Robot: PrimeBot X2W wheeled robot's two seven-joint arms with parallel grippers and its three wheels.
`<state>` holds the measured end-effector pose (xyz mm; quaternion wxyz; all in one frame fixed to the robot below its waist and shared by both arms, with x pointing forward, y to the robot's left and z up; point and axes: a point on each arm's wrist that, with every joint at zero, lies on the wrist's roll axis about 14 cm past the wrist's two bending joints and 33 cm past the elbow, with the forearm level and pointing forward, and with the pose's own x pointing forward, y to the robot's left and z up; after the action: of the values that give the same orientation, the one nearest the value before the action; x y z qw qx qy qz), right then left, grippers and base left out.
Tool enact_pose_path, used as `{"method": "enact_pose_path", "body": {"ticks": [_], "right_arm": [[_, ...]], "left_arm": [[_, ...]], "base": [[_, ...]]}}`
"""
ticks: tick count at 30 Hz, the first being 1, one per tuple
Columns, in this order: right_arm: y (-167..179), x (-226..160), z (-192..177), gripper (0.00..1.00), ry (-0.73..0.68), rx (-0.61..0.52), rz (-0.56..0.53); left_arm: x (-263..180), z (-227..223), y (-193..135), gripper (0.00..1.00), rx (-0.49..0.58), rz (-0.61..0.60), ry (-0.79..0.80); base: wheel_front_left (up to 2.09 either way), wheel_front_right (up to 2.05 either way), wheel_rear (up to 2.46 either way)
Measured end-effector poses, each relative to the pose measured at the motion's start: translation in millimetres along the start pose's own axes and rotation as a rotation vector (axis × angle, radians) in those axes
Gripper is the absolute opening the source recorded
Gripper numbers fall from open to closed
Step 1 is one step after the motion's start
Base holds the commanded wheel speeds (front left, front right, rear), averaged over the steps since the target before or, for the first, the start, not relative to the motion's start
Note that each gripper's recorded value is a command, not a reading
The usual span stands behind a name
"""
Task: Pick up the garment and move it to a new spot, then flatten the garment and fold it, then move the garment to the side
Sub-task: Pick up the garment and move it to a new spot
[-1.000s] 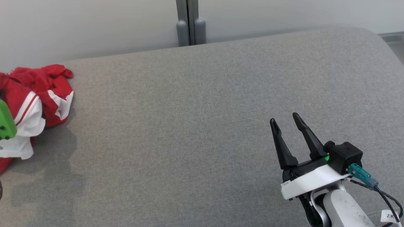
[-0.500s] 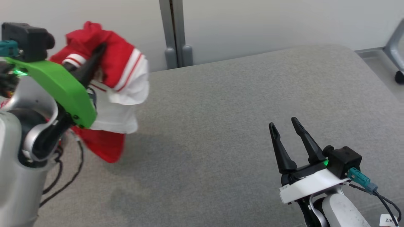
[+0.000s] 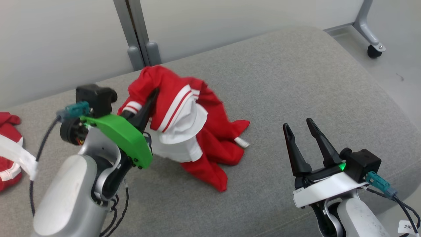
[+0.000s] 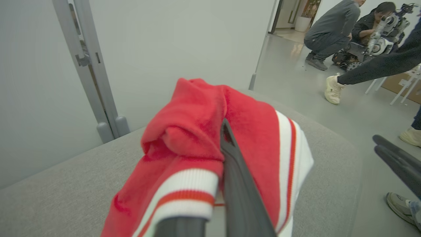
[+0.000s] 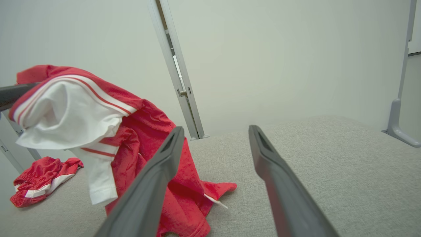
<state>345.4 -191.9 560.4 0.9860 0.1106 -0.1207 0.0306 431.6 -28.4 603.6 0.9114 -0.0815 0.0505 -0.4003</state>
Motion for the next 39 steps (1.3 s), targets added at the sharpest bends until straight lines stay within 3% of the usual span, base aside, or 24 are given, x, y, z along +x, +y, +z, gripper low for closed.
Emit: {"method": "enact_pose_path", "body": {"ticks": [4, 7, 8, 9, 10, 17, 23, 33, 39], "right_arm": [[-4, 5, -7, 1.0, 0.019, -0.002, -0.012], [-5, 9, -11, 1.0, 0.032, -0.002, -0.012], [-5, 11, -13, 1.0, 0.035, -0.002, -0.012], [-5, 11, -15, 1.0, 0.041, -0.001, -0.012], [-5, 11, -16, 1.0, 0.046, 0.0, -0.013], [3, 14, -20, 1.0, 0.054, 0.008, 0.015], [7, 10, -18, 1.0, 0.05, 0.013, 0.029], [9, 10, -15, 1.0, 0.041, 0.005, 0.051], [12, 13, -13, 1.0, 0.032, 0.006, 0.063]], "left_arm": [[2, -75, 38, 0.0, -0.029, 0.114, 0.093], [1, -117, 47, 0.0, -0.082, 0.16, 0.107], [1, -129, 46, 0.09, -0.087, 0.169, 0.107], [1, -138, 46, 0.67, -0.094, 0.176, 0.107], [1, -143, 46, 1.0, -0.095, 0.182, 0.104], [-3, -139, 53, 1.0, 0.01, 0.192, 0.073], [-27, -109, 73, 1.0, 0.061, 0.248, -0.009], [-104, -83, 119, 1.0, 0.083, 0.525, -0.116], [-144, -68, 126, 1.0, 0.076, 0.668, -0.212]], "base": [[0.0, 0.0, 0.0], [0.0, 0.0, 0.0], [0.0, 0.0, 0.0], [0.0, 0.0, 0.0], [0.0, 0.0, 0.0], [0.0, 0.0, 0.0], [0.0, 0.0, 0.0], [0.0, 0.0, 0.0], [0.0, 0.0, 0.0]]}}
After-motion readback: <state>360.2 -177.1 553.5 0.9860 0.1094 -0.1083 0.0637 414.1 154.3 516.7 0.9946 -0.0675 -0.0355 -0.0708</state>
